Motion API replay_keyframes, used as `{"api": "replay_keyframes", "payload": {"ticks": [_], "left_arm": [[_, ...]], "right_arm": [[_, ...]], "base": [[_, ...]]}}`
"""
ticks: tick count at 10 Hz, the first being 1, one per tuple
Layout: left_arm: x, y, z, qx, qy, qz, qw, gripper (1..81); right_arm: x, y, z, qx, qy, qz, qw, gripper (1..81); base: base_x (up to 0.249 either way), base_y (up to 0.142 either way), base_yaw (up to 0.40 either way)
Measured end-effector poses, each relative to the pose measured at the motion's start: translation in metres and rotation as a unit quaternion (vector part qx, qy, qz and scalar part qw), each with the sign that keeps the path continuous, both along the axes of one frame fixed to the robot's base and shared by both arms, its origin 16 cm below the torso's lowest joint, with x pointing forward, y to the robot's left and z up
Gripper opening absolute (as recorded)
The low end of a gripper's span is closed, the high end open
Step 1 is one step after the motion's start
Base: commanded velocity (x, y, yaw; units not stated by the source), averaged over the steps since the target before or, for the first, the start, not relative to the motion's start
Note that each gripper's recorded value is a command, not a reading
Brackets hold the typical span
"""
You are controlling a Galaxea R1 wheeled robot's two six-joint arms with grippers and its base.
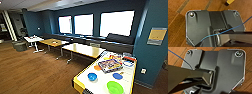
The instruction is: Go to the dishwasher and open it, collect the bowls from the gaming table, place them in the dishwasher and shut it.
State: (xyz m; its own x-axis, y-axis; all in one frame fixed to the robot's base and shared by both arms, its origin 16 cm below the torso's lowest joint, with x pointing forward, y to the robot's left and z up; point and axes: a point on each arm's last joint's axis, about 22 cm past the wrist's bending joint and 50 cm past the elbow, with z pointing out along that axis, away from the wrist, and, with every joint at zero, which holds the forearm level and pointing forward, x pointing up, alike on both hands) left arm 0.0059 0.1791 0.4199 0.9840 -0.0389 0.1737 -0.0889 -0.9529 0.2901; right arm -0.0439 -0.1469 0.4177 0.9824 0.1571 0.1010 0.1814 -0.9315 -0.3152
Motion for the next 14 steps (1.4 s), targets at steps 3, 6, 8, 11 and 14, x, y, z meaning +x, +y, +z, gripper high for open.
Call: {"api": "replay_keyframes", "payload": {"ticks": [3,6,8,11,14], "left_arm": [[0.0017,0.0022,0.0000,0.002,-0.001,0.000,1.0000,81.1],[0.0019,0.0020,0.0000,0.001,-0.001,0.000,1.0000,81.1],[0.0022,0.0020,0.0000,0.001,-0.001,0.000,1.0000,81.1],[0.0022,0.0020,0.0000,0.001,-0.001,0.000,1.0000,81.1],[0.0022,0.0018,0.0000,0.001,-0.001,0.000,1.0000,81.1]], "right_arm": [[0.0048,-0.0012,0.0001,0.000,-0.004,0.000,1.0000,81.1],[0.0050,-0.0001,0.0002,0.000,-0.004,0.000,1.0000,81.1],[0.0054,0.0000,0.0002,0.000,-0.004,0.000,1.0000,81.1],[0.0050,-0.0001,0.0002,0.000,-0.004,0.000,1.0000,81.1],[0.0051,-0.0011,0.0001,0.000,-0.004,0.000,1.0000,81.1]], "base": [[0.079,0.075,0.000],[0.079,0.075,0.000],[0.079,0.074,0.000],[0.079,0.073,0.000],[0.079,0.073,0.000]]}}
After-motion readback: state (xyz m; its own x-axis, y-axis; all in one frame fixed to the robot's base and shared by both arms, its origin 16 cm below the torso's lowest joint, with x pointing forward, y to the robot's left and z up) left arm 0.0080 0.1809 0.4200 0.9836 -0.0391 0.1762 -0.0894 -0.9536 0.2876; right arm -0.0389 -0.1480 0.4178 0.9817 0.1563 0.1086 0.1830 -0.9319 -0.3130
